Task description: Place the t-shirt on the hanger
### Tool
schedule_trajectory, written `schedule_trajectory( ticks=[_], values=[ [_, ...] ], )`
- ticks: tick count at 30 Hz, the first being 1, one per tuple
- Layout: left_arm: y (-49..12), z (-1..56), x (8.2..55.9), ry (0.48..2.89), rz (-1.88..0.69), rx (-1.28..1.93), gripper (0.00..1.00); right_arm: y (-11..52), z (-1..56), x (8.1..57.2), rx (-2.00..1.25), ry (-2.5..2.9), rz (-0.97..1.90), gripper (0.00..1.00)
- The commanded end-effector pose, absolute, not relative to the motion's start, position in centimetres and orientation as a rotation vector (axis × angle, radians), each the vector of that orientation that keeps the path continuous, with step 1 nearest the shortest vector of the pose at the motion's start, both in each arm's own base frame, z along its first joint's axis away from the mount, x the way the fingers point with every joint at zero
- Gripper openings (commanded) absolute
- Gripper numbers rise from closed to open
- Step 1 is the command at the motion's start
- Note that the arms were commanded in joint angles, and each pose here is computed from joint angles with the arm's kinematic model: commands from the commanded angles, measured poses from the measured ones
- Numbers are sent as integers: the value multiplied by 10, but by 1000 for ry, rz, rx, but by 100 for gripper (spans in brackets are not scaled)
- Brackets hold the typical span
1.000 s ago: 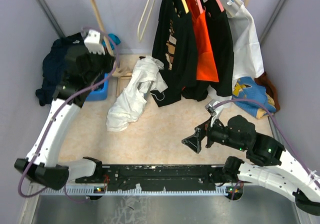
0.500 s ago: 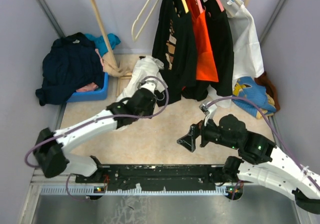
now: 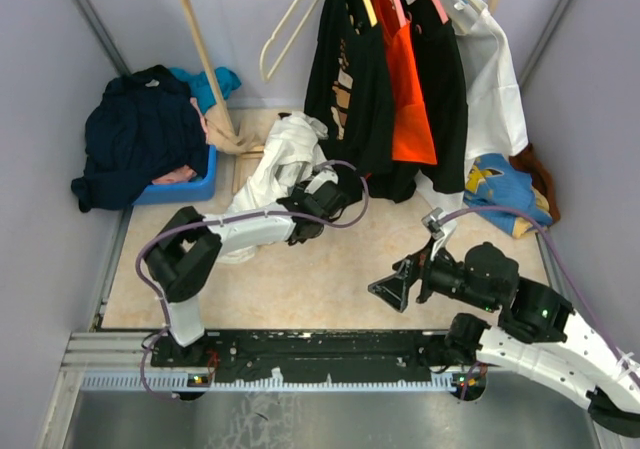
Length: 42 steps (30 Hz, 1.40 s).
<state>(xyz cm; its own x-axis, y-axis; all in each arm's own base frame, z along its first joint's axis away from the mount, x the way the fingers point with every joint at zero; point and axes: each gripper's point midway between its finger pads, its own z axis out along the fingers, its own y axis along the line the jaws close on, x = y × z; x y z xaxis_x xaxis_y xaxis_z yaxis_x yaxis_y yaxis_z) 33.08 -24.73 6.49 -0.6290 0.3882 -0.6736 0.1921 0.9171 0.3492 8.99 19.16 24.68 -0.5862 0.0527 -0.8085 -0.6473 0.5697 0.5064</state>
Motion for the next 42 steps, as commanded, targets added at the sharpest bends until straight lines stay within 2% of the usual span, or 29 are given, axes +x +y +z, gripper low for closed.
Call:
schedule_trajectory(
  ticks=[1,12,23,34,42],
  values=[
    [-245,86,356,2152,399,359,61,188,251,89,-459,1940,1077,99],
    [-223,75,398,2121,423,355,59,195,243,88,-478,1948,1096,99],
    [-225,63,405,2138,410,362,53,197,237,88,-480,1960,1099,99],
    [-206,56,417,2145,434,294,27,200,234,87,-495,1966,1103,99],
    [-207,111,424,2075,296,244,17,200,233,87,-494,1968,1103,99]
  ],
)
